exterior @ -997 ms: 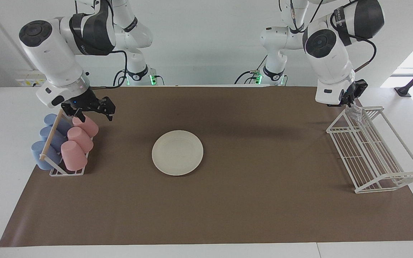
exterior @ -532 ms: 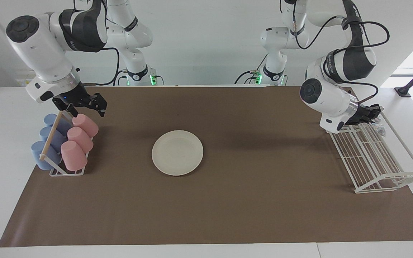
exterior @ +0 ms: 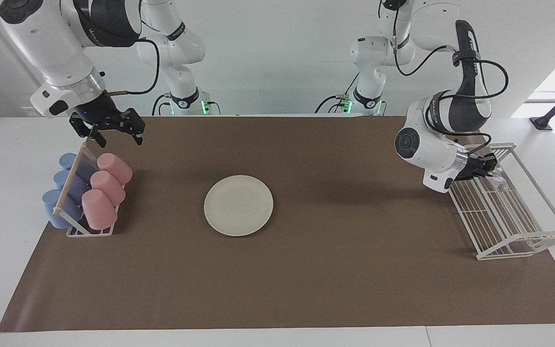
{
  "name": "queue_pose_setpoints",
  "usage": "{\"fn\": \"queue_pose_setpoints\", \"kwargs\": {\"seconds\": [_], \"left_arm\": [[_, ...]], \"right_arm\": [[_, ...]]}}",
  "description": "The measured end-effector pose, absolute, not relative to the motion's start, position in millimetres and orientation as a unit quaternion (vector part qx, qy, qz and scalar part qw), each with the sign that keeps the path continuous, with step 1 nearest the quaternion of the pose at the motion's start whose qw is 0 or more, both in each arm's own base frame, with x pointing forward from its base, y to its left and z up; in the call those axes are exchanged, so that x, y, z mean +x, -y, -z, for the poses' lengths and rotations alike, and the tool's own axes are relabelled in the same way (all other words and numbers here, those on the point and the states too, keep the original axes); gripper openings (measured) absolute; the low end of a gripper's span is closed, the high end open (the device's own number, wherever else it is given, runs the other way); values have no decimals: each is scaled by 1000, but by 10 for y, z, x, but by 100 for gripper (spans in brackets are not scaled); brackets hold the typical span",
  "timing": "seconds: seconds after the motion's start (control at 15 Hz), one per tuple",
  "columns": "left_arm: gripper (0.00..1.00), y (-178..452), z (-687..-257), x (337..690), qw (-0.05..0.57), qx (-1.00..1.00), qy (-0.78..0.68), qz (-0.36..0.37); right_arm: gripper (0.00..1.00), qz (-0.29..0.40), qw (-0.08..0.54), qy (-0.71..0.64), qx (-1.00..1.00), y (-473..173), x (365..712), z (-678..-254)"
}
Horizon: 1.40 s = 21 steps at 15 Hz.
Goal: Wipe plate with sponge
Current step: 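Release the sponge into the wire basket and open the left gripper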
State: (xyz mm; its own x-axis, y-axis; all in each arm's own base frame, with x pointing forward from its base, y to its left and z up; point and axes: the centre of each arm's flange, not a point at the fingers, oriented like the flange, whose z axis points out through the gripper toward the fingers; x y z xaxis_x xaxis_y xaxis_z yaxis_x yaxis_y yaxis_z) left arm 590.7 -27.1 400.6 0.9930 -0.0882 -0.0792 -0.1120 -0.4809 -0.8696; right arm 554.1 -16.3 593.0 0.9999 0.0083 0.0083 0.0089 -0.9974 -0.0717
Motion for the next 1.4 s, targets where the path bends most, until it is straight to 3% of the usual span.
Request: {"fn": "queue_pose_setpoints", "kwargs": {"seconds": [0.27,0.33,0.8,0.86,1.06,1.4], "left_arm": [[6,306,-3959,5901,502,-864,-50,2],[10,314,-3958,5905,500,-865,-48,6],[93,332,-3949,5904,491,-871,-34,14],[100,337,-3950,5900,487,-873,-30,14],[100,394,-4050,5904,448,-894,-2,13],[100,544,-4819,5925,312,-944,105,1]], "right_arm": [[100,5,37,5,-999,147,5546,-5918],[100,4,36,3,-999,172,5545,-5912],[100,-11,33,-11,-999,345,5505,-5864],[100,-12,33,-10,-999,336,5503,-5864],[100,-14,33,-9,-999,324,5500,-5860],[100,-16,33,0,-999,334,5494,-5857]]}}
